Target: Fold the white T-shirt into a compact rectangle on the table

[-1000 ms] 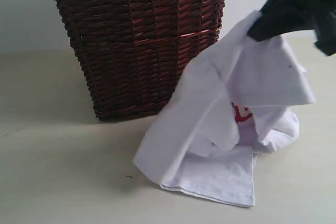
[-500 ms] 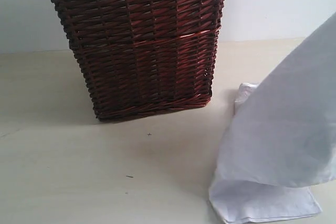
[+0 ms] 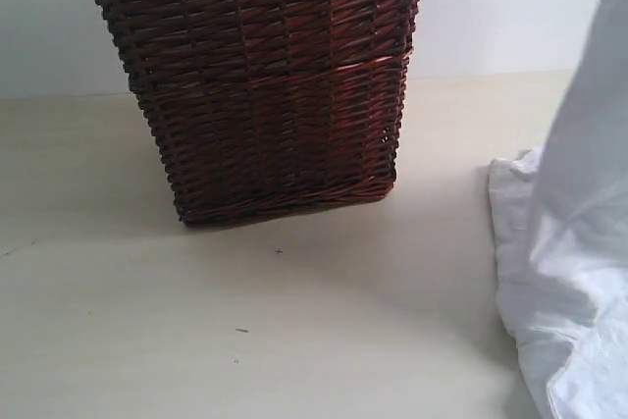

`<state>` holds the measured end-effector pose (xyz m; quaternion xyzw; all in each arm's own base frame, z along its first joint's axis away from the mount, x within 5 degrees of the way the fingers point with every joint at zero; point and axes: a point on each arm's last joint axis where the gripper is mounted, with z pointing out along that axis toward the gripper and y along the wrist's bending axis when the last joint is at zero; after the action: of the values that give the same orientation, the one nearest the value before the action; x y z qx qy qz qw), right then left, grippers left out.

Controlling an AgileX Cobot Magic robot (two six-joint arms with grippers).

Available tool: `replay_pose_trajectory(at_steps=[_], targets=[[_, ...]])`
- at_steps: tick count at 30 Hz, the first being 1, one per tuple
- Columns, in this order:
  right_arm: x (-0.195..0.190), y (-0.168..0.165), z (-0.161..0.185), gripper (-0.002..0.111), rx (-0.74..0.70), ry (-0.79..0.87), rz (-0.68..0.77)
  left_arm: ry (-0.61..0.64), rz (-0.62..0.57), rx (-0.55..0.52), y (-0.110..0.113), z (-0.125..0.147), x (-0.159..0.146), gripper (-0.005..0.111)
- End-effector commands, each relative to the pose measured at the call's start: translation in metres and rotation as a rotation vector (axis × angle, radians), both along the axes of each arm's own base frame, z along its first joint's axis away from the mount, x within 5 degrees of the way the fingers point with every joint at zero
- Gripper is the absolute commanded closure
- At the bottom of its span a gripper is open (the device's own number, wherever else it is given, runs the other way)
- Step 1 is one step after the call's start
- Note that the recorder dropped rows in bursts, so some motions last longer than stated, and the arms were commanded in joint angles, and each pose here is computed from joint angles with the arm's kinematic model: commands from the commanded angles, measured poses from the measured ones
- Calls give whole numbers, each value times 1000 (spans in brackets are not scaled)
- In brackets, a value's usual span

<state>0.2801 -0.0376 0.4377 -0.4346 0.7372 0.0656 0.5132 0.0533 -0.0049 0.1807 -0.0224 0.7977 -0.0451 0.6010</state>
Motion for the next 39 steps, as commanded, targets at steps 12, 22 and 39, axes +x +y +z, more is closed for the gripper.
replay_pose_trajectory(at_steps=[12, 22, 39], targets=[[-32, 271, -145, 78, 61, 334, 616, -10, -8, 5, 0, 1, 0, 107], [-55, 218, -106, 41, -121, 358, 466, -10, -8, 5, 0, 1, 0, 107], [-14, 122, -264, 41, 57, 908, 92, -10, -8, 5, 0, 1, 0, 107]])
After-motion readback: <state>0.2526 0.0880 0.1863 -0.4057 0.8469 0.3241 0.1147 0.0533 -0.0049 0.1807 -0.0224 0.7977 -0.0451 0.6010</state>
